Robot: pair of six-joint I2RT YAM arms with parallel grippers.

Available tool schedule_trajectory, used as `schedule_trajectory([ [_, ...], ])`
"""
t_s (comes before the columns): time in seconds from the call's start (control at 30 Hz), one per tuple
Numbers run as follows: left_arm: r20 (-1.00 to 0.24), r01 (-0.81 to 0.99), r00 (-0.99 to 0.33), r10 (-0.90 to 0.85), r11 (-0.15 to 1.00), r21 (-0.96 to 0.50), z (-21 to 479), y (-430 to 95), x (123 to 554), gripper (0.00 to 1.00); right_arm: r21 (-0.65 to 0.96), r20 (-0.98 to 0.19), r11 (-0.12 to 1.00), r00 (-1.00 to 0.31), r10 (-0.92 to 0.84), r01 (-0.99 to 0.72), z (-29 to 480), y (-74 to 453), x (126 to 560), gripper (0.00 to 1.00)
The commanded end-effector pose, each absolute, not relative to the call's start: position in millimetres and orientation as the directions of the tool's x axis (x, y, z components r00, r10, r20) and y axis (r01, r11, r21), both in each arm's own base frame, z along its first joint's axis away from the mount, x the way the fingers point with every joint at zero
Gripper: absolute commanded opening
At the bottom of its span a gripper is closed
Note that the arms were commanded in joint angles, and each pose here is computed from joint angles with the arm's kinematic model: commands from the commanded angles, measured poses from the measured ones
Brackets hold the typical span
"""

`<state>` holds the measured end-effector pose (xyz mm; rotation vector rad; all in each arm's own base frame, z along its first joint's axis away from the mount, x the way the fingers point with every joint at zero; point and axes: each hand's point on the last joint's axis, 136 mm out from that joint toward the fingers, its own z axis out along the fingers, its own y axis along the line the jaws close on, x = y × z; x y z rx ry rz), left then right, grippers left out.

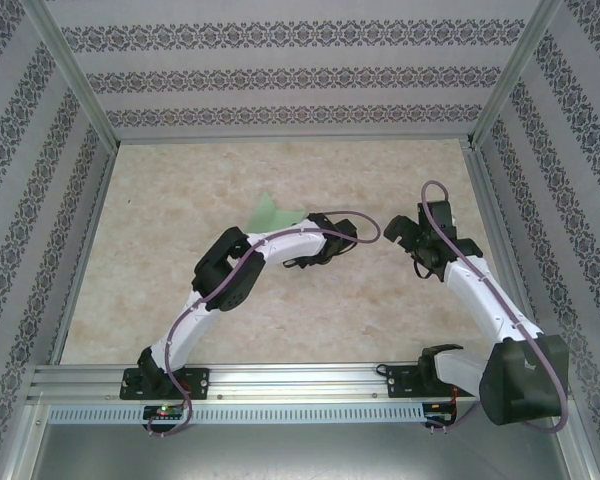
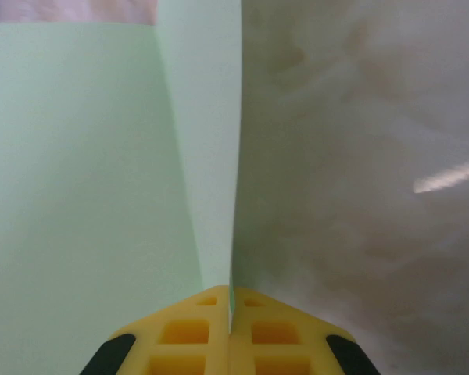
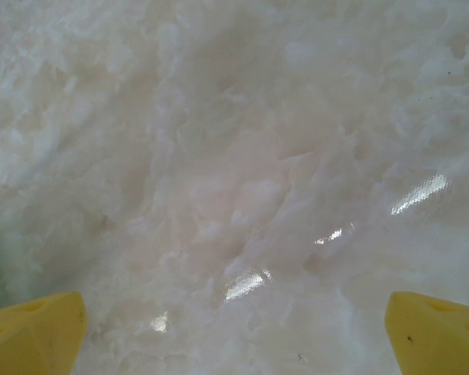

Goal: Fold a paper plane with a square sheet of paper (pick it up from the middle)
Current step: Turn over the paper at the center of the table, then move the paper to the center of the table.

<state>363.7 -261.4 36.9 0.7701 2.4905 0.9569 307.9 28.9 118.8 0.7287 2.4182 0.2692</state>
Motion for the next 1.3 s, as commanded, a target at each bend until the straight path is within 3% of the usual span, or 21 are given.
schedule_trajectory([
  [0.0,-0.181,0.367,-0.796,0.578,0.697,0.616,29.5,-283.8,357.8,0.09,0.349,-0.457,0.822,-0.684,0.569,0.45,116.6,29.5,307.9,0.98],
  [0.2,-0.226,0.394,-0.814,0.535,0.794,0.463,40.8,-306.4,347.7,0.31,0.358,-0.454,0.826,-0.691,0.562,0.436,125.5,32.5,313.4,0.98],
  [0.37,-0.318,0.41,-0.832,0.455,0.89,0.201,87.4,-339.1,332.1,0.42,0.369,-0.43,0.843,-0.732,0.529,0.392,133.4,42.1,315.3,0.98],
  [0.6,-0.424,0.389,-0.849,0.316,0.916,-0.095,147.6,-349.8,327.0,0.6,0.451,-0.403,0.835,-0.763,0.506,0.315,140.8,70.5,318.8,0.86],
  [0.73,-0.496,0.271,-0.853,0.162,0.95,-0.156,167.1,-307.8,343.5,0.84,0.483,-0.408,0.845,-0.795,0.449,0.229,148.3,109.1,324.3,0.78],
  [0.87,-0.539,0.138,-0.841,0.038,0.98,-0.146,171.0,-247.7,356.7,0.96,0.507,-0.419,0.853,-0.83,0.369,0.123,150.9,170.8,333.0,0.63],
  [1.1,-0.503,-0.059,-0.852,-0.144,0.982,-0.181,158.3,-157.1,357.1,1.0,0.503,-0.399,0.864,-0.894,0.206,-0.026,133.7,289.7,343.6,0.39],
  [1.27,-0.472,-0.134,-0.853,-0.222,0.968,-0.213,147.3,-116.7,349.2,1.0,0.512,-0.361,0.852,-0.927,0.102,-0.105,114.1,363.7,350.0,0.33],
])
